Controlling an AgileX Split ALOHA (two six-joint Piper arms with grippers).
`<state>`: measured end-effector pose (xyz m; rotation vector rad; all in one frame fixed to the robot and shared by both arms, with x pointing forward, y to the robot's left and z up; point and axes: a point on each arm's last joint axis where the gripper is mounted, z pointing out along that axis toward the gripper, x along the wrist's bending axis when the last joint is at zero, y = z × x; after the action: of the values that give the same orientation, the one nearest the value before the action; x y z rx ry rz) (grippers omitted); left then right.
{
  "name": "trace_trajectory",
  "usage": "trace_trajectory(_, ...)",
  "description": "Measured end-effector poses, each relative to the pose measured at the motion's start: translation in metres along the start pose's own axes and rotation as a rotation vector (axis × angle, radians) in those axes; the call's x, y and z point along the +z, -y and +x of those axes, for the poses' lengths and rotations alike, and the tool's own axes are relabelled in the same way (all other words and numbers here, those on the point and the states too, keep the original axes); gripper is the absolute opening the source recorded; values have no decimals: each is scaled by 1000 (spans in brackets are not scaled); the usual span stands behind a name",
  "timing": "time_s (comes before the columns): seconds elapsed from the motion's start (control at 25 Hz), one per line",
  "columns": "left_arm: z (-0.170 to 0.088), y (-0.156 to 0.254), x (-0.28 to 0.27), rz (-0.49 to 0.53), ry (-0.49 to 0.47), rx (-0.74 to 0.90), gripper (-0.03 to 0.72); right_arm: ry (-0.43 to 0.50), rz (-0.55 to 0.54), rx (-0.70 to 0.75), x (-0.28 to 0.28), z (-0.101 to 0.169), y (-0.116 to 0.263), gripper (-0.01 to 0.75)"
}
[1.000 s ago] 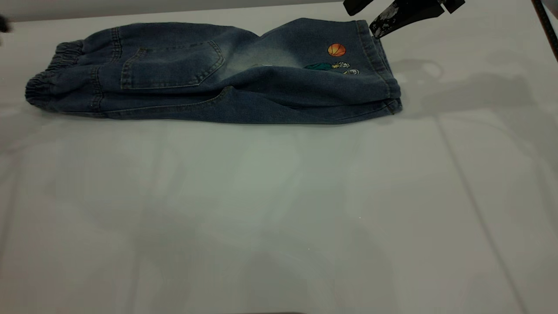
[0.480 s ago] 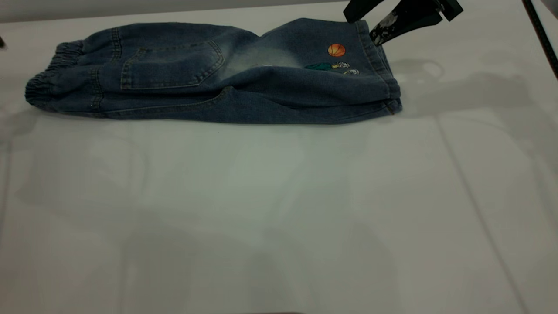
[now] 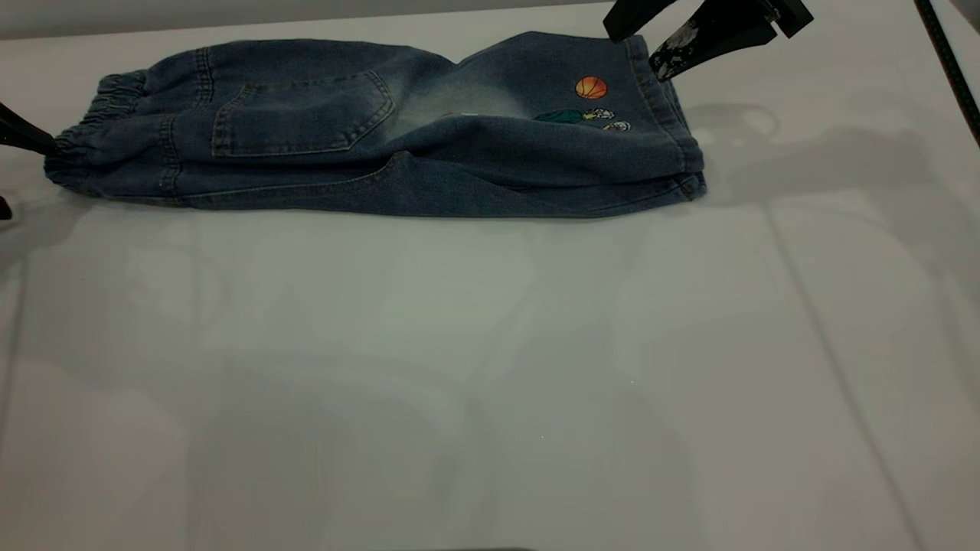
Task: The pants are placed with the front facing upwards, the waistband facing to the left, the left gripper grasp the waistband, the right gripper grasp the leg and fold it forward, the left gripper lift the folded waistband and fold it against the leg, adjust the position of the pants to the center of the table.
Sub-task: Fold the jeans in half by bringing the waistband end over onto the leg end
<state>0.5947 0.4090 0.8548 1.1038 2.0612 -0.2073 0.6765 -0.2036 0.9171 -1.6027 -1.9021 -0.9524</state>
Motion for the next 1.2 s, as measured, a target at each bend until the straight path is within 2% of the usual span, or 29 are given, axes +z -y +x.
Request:
trace_trajectory(0.2,1,-4,11,15,30,-10,570,0,-1,-15,0,0,0,386)
trace_trajectory(0.44,-17,-3,32,38,57,26,570,1,-1,-19,0,0,0,386)
trace_trajectory(0.72,-20,-2,46,-2,-11,25,570,1,-2,-22,0,0,0,386)
trace_trajectory(0.84,-21,-4,46,-20,-9,5,554,1,-2,-22,0,0,0,386)
trace_trajectory(1.0,-18,-4,49,-26,-16,-11,475,1,-2,-23,0,0,0,386)
trace_trajectory(1.2,-13,-4,55,-34,-4,-55,290,-1,0,-25,0,0,0,386)
